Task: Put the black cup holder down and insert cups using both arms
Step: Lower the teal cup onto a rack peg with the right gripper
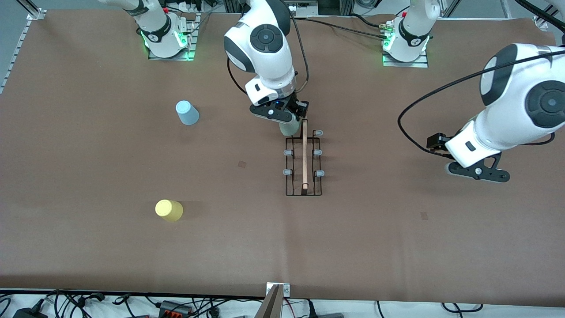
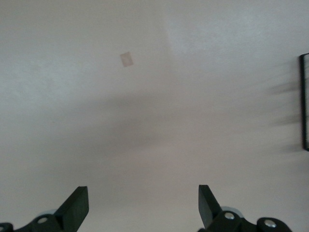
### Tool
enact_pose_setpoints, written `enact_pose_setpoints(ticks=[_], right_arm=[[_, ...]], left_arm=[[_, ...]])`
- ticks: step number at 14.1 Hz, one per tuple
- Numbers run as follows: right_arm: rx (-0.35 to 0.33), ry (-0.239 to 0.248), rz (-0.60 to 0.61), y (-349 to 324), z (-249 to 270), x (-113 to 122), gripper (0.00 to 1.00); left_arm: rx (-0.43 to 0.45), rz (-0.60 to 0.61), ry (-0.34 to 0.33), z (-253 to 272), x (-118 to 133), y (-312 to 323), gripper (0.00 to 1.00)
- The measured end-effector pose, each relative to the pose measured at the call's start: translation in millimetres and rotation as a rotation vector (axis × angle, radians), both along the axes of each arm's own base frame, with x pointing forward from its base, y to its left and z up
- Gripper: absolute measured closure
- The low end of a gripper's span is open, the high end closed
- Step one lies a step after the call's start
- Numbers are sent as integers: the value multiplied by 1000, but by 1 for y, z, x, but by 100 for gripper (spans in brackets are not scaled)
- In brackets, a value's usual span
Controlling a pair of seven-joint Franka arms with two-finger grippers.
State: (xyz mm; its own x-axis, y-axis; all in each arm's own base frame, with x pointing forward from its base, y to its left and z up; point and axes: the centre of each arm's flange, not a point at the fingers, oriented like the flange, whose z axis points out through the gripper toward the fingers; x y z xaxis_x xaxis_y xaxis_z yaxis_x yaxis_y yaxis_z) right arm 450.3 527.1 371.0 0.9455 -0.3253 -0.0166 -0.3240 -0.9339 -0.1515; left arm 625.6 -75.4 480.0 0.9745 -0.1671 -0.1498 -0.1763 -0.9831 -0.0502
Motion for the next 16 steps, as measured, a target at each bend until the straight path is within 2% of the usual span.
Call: enact_pose_setpoints(ticks=[5,8,9,12,14,16], right_arm=[[0,-8,3,2,-11,2,33],[-15,-8,9,2,-19,3,33],[-26,-9,15,2,-24,3,29],[-33,-19,21,1,-26,6,1],[-31,-40,18,-4,-11,14,0],[-93,-48,58,-36,8,36,0]], left_arm=[[-33,21,-67,33,8,7,0],[-34,28,-74,37,9,11,0],[-33,30,-74,37,9,12,0],[-34,33,-81,40,10,14,0],[-34,36,-93,47,9,16,0],[-33,36,-104,54,7,16,0]])
